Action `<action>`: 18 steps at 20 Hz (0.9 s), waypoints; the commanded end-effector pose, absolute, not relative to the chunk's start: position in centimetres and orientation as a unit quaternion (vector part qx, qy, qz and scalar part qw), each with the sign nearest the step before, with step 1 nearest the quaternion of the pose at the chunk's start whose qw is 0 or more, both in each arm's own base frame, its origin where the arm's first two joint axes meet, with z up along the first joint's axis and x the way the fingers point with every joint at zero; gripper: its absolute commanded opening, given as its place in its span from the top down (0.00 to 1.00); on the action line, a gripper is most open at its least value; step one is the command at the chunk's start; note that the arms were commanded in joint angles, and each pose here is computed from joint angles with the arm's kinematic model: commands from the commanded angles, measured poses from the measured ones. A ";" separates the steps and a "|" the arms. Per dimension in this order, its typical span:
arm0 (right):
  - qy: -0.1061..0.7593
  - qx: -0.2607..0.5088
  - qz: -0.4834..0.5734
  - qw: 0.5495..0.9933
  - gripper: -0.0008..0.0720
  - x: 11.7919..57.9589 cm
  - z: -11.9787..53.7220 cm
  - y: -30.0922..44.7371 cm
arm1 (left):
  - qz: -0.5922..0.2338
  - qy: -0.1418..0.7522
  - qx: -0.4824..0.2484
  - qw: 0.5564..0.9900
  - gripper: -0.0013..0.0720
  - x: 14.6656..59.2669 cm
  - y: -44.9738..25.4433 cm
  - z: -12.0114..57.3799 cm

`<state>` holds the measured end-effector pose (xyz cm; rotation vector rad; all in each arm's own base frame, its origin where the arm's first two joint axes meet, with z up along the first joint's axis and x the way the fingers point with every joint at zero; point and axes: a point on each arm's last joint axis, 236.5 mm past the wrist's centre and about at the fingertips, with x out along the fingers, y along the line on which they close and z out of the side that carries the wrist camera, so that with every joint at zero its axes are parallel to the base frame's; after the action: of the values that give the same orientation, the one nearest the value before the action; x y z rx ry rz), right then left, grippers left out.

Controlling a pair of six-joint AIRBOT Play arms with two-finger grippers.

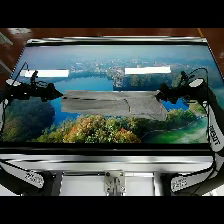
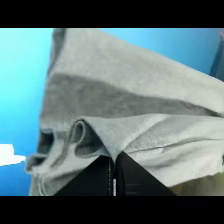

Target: Fold the shirts.

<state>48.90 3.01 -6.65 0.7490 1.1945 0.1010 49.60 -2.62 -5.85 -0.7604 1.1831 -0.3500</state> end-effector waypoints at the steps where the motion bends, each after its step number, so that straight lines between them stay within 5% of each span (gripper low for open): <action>1: 0.550 0.353 0.035 0.756 0.89 49.8 -8.8 2.7 | -0.142 0.567 -0.374 0.720 0.93 50.0 -3.3 -9.5; 3: 0.555 0.347 0.041 0.755 0.87 49.6 -9.2 2.8 | -0.133 0.572 -0.382 0.713 0.93 49.9 -3.2 -10.4; 4: 0.554 0.344 0.044 0.757 0.87 49.6 -9.1 2.8 | -0.132 0.571 -0.383 0.714 0.82 50.0 -3.1 -10.3; 5: 0.555 0.339 0.049 0.758 0.67 49.5 -9.0 2.9 | -0.132 0.569 -0.383 0.716 0.59 50.1 -2.9 -10.1; 6: 0.557 0.327 0.062 0.761 0.25 49.2 -8.6 2.8 | -0.132 0.566 -0.385 0.717 0.37 50.3 -2.6 -9.7; 7: 0.559 0.309 0.077 0.766 0.13 48.8 -8.0 2.6 | -0.134 0.564 -0.387 0.717 0.33 50.5 -2.1 -9.0; 12: 0.596 0.235 0.041 0.766 0.13 44.6 -5.9 -3.9 | -0.146 0.550 -0.401 0.718 0.35 50.9 0.9 -4.6; 18: 0.637 0.293 0.050 0.711 0.06 42.7 -9.4 -3.8 | -0.178 0.543 -0.379 0.728 0.37 49.8 0.4 0.3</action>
<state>43.58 -4.07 -7.96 0.5944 1.3601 0.0927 50.58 0.80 -1.90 -0.8553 1.1945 -0.3546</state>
